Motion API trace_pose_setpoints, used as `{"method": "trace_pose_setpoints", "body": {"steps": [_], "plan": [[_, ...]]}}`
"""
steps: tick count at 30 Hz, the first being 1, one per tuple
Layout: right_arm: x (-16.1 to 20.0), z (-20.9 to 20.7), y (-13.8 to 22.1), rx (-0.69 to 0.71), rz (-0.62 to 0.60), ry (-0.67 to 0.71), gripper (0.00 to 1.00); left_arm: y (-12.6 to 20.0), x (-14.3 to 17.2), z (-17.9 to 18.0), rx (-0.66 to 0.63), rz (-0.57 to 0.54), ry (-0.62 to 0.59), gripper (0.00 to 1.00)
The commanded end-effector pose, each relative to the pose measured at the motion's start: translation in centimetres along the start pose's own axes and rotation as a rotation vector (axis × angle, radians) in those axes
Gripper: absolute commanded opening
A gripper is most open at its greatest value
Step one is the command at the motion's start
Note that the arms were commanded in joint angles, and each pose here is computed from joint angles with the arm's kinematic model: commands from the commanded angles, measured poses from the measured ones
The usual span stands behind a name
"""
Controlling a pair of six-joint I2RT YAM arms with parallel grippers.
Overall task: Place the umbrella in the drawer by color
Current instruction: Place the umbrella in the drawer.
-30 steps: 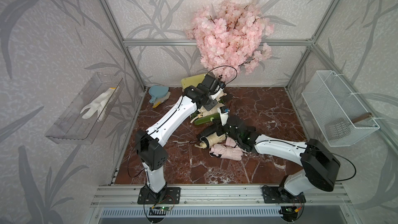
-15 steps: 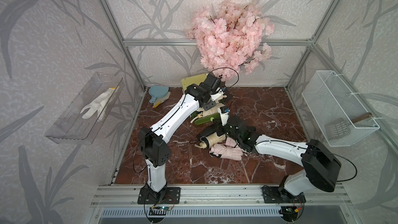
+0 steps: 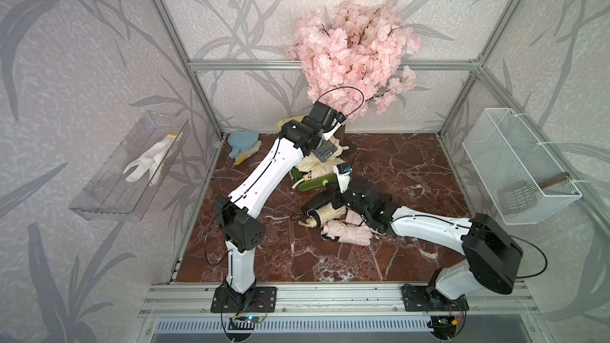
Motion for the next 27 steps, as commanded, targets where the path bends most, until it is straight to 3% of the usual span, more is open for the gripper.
{"method": "trace_pose_setpoints", "body": {"steps": [1, 3, 9, 15, 27], "plan": [[-0.8, 0.2, -0.3, -0.012, -0.014, -0.014, 0.15, 3.5, -1.0, 2.3, -0.054, -0.080, 0.126, 1.00], [-0.7, 0.3, -0.4, -0.015, -0.012, -0.017, 0.15, 4.0, -0.6, 2.5, -0.063, -0.074, 0.154, 0.95], [-1.0, 0.4, -0.5, -0.021, -0.018, -0.026, 0.15, 2.2, 1.5, 0.0, 0.028, 0.001, 0.287, 0.62], [-1.0, 0.6, -0.7, -0.029, -0.014, -0.030, 0.15, 0.0, 2.7, -1.2, 0.035, 0.024, 0.413, 0.56], [-0.8, 0.5, -0.9, -0.024, -0.010, -0.027, 0.15, -3.8, 4.4, -2.7, 0.017, 0.107, 0.407, 0.55]]}}
Point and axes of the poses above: each gripper's point midway between its finger pads, its own y axis back along the fingers, its own z axis along the line the jaws close on, x = y × z, the point moved 1 cm from there along y, back along the fingers, and after that the axes turned 4 degrees about y, right-handed, at the moved point
